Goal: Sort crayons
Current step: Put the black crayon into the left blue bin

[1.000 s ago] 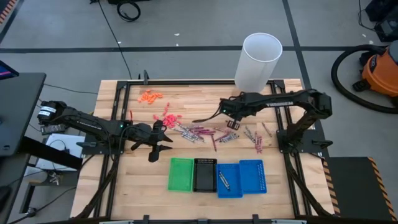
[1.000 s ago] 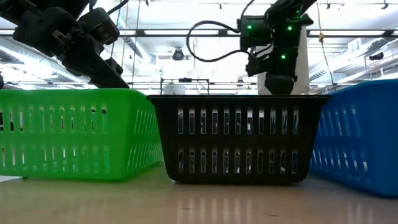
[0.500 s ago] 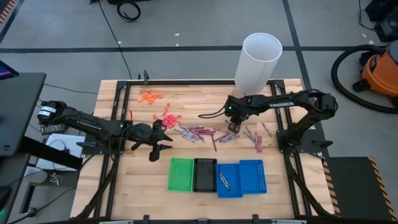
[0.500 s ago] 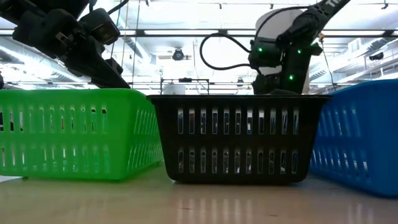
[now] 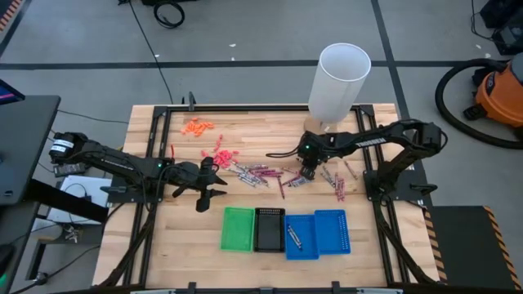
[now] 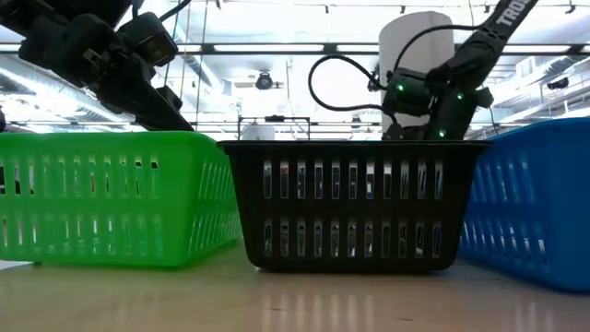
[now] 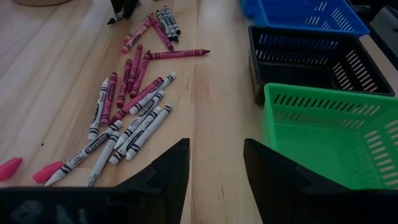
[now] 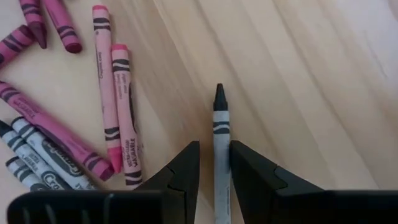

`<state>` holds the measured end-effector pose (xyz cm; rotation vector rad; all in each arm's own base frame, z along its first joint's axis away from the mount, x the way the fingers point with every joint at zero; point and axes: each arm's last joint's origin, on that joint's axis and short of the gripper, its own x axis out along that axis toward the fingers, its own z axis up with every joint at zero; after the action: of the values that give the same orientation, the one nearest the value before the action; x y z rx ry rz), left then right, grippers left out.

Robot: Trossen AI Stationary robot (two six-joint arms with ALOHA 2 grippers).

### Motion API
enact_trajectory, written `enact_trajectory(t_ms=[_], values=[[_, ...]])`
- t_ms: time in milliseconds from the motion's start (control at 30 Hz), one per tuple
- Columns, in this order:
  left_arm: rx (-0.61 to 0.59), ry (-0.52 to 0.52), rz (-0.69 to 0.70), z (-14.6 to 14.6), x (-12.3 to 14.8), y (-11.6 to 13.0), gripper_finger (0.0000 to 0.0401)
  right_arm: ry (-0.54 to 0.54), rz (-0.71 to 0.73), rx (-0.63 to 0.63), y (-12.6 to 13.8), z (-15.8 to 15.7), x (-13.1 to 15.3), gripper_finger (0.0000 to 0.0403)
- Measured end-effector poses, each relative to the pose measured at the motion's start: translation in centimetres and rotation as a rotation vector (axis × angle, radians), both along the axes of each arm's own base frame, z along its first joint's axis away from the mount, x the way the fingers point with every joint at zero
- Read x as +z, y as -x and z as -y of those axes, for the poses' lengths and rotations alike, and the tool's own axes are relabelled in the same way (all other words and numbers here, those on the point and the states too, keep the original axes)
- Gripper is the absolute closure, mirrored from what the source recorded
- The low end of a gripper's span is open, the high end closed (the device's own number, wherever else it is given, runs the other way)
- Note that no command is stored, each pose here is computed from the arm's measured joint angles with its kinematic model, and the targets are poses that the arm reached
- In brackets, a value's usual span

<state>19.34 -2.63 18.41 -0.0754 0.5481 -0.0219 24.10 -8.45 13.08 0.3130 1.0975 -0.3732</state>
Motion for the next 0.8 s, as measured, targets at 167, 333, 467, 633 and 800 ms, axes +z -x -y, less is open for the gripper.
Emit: enact_trajectory(t_ms=[167,333,467,633,800], values=[[0.001,0.0,0.0,0.0,0.0,0.0,0.0239,0.022,0.031,-0.003,0.41,-0.28,-0.77,0.0315],[0.001,0.0,0.0,0.0,0.0,0.0,0.0239,0.059,0.041,-0.016,0.45,-0.52,-1.05,0.0357],[0.001,0.0,0.0,0.0,0.0,0.0,0.0239,0.063,0.034,-0.018,0.49,-0.58,-1.09,0.0384],[0.001,0.0,0.0,0.0,0.0,0.0,0.0239,0.063,0.033,-0.027,0.45,-0.56,-1.07,0.0384],[0.001,0.0,0.0,0.0,0.0,0.0,0.0239,0.069,0.037,-0.021,-0.25,-0.5,-0.43,0.0377]])
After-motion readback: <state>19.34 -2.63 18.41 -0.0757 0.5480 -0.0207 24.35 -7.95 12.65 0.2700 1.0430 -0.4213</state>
